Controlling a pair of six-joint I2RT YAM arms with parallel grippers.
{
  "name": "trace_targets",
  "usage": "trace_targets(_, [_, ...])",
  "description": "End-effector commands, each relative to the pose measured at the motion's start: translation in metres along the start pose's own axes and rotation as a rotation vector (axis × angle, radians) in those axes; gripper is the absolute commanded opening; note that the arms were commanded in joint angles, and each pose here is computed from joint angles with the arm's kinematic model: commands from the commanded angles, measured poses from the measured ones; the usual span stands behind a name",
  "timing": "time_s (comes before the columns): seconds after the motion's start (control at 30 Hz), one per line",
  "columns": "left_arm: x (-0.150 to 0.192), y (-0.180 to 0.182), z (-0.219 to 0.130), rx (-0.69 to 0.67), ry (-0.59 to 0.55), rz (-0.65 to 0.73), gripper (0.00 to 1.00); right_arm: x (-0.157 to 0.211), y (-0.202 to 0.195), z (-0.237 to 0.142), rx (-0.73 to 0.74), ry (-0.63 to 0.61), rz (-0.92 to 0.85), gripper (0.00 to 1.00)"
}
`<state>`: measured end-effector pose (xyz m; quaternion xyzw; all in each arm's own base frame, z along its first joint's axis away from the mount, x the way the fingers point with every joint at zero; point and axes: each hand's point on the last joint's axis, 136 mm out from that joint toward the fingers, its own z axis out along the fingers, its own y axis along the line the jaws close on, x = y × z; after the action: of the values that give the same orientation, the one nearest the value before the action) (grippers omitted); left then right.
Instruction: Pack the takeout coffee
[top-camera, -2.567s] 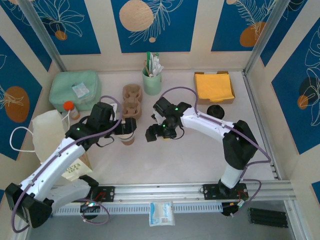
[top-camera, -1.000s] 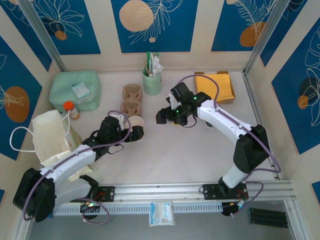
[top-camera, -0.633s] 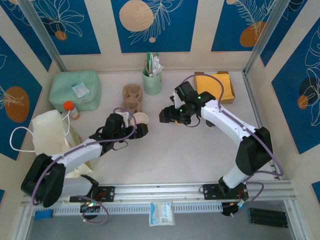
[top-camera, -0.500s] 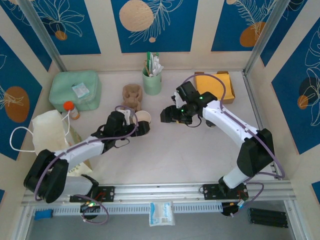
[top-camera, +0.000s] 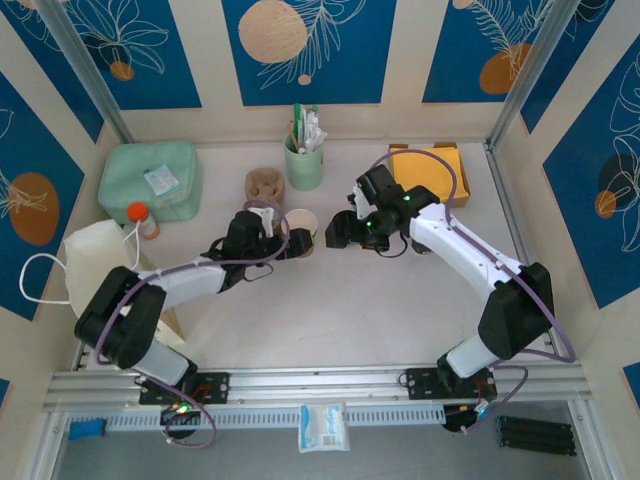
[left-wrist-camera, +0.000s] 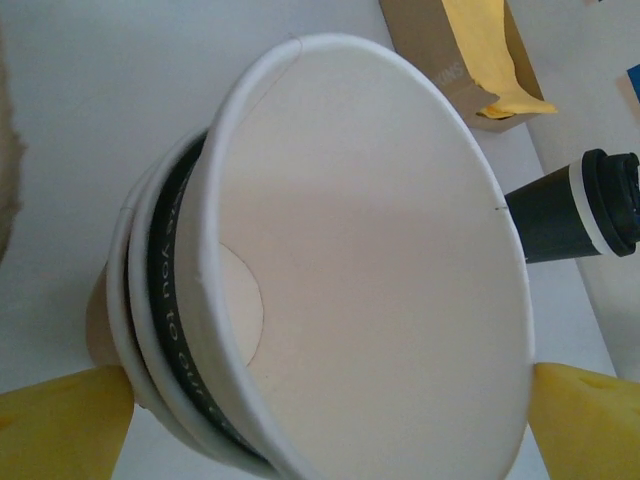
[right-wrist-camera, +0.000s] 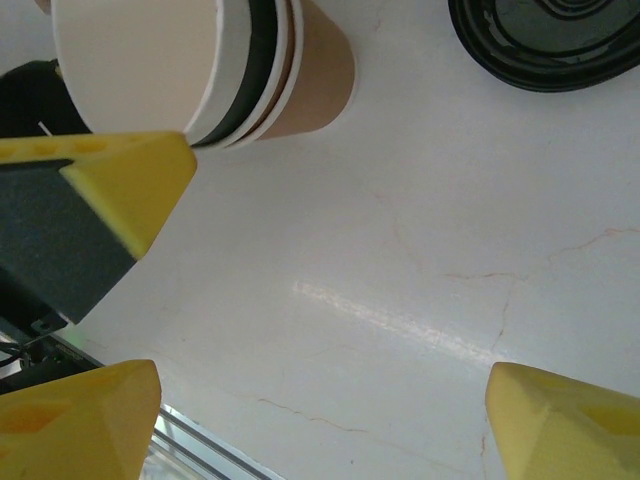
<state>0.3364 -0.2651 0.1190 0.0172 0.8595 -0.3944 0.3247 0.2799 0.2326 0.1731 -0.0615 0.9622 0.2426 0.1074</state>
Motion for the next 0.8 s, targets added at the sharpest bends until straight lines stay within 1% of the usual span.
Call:
trace_targets(0.0, [-0.008,-0.020,0.014,0.067,-0.004,0.015,0.99,0.005,-0.005,-0.010,0.013,-0.006,0.002,0.85])
trace_targets(0.2, [-0.012,-0.027,0.032,0.090,0.010,0.018,0.99,0.004,-0.010,-0.015,0.022,-0.014,0.010,0.85])
trace_targets(0.33, [-0.013,-0.031,0.033,0.097,0.024,0.028,0.99,0.002,-0.011,-0.019,0.022,-0.022,0.013,0.85])
trace_targets(0.53, [-0.015,-0.042,0.009,0.075,0.060,0.074,0.99,-0.004,-0.003,-0.031,-0.002,-0.046,0.006,0.85])
trace_targets(0.63, [-0.018,-0.047,-0.007,0.042,0.076,0.108,1.00,-0.009,0.005,-0.039,-0.023,-0.064,0.002,0.85])
trace_targets(0.77, [-0.029,-0.052,-0.031,-0.010,0.071,0.155,0.99,-0.015,0.020,-0.052,-0.058,-0.094,-0.013,0.84])
